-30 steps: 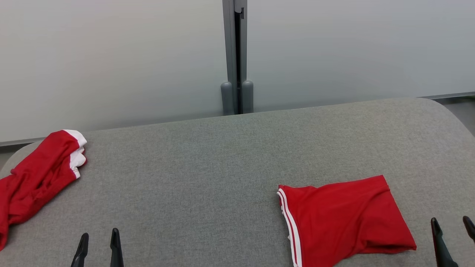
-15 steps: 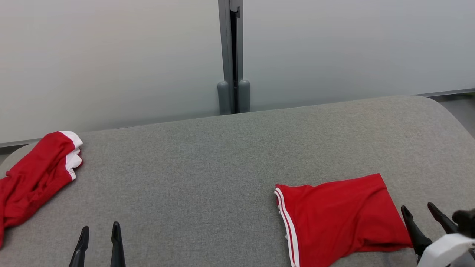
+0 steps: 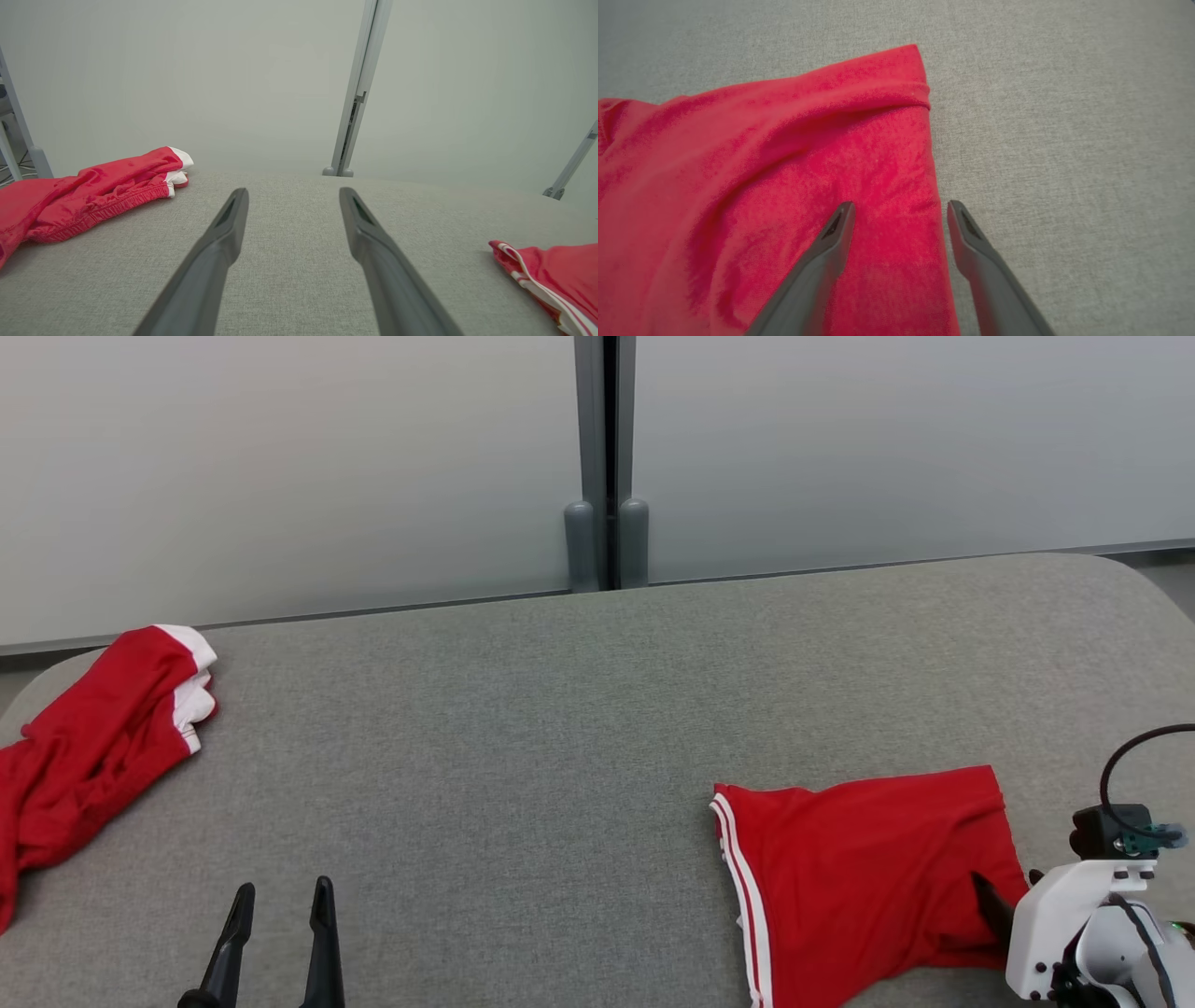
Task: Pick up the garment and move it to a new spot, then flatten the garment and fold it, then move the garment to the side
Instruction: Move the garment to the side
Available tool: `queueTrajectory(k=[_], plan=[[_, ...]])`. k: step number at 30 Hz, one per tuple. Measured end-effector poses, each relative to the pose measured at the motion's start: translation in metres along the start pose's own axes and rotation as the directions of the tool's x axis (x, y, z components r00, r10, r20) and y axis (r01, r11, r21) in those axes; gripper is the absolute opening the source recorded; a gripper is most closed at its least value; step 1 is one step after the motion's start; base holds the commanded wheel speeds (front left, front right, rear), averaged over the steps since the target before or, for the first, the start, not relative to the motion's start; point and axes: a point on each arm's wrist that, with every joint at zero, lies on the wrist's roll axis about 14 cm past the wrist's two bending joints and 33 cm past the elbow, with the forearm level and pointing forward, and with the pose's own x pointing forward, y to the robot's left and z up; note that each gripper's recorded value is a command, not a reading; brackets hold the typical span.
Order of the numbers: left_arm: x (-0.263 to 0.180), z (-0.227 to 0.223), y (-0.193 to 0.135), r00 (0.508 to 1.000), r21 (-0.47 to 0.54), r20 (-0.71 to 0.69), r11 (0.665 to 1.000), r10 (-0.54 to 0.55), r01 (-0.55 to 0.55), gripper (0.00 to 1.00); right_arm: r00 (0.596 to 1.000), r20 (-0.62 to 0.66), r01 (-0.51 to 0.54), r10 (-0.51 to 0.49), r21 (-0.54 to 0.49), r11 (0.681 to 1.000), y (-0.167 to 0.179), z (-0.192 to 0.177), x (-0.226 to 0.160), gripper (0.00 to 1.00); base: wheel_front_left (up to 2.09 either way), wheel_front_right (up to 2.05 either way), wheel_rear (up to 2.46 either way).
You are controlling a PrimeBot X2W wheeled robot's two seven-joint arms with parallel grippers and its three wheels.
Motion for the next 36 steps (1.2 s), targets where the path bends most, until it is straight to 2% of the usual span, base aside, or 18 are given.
queueTrajectory(k=[4,5,9,14,22,26,30,36], plan=[[0.001,-0.002,0.003,1.000,0.009,-0.005,1.000,0.008,-0.008,1.00,0.998,-0.061,-0.006,0.006,0.004,1.000,0.005,-0.010,0.013,1.00,0.00,0.00,0.00],[0.003,-0.002,0.005,1.000,0.012,-0.005,1.000,0.012,-0.012,1.00,0.997,-0.075,-0.015,0.015,0.007,1.000,0.008,-0.010,0.019,0.00,0.00,0.00,0.00],[0.012,-0.004,0.005,1.000,0.012,-0.012,1.000,0.014,-0.014,1.00,0.998,-0.070,-0.012,0.010,-0.028,1.000,0.000,0.004,0.029,0.00,0.00,0.00,0.00],[0.030,-0.014,-0.003,0.999,0.009,-0.036,1.000,-0.018,0.018,1.00,1.000,-0.001,0.018,-0.018,-0.056,0.998,-0.023,0.040,0.039,0.00,0.00,0.00,0.00],[0.067,-0.034,-0.025,0.992,0.016,-0.069,0.994,-0.105,0.106,1.00,0.981,0.133,0.151,-0.138,-0.092,0.984,-0.083,0.101,0.054,0.00,0.00,0.00,0.00],[0.081,-0.043,-0.030,0.988,0.025,-0.080,0.991,-0.130,0.132,1.00,0.962,0.143,0.252,-0.233,-0.133,0.959,-0.124,0.114,0.057,0.00,0.00,0.00,0.00],[0.092,-0.053,-0.032,0.985,0.038,-0.091,0.988,-0.145,0.149,1.00,0.928,0.170,0.361,-0.333,-0.172,0.917,-0.167,0.128,0.053,0.00,0.00,0.00,0.00],[0.101,-0.072,-0.034,0.978,0.052,-0.130,0.983,-0.166,0.174,1.00,0.885,0.151,0.464,-0.441,-0.191,0.865,-0.207,0.119,0.044,0.00,0.00,0.00,0.00]])
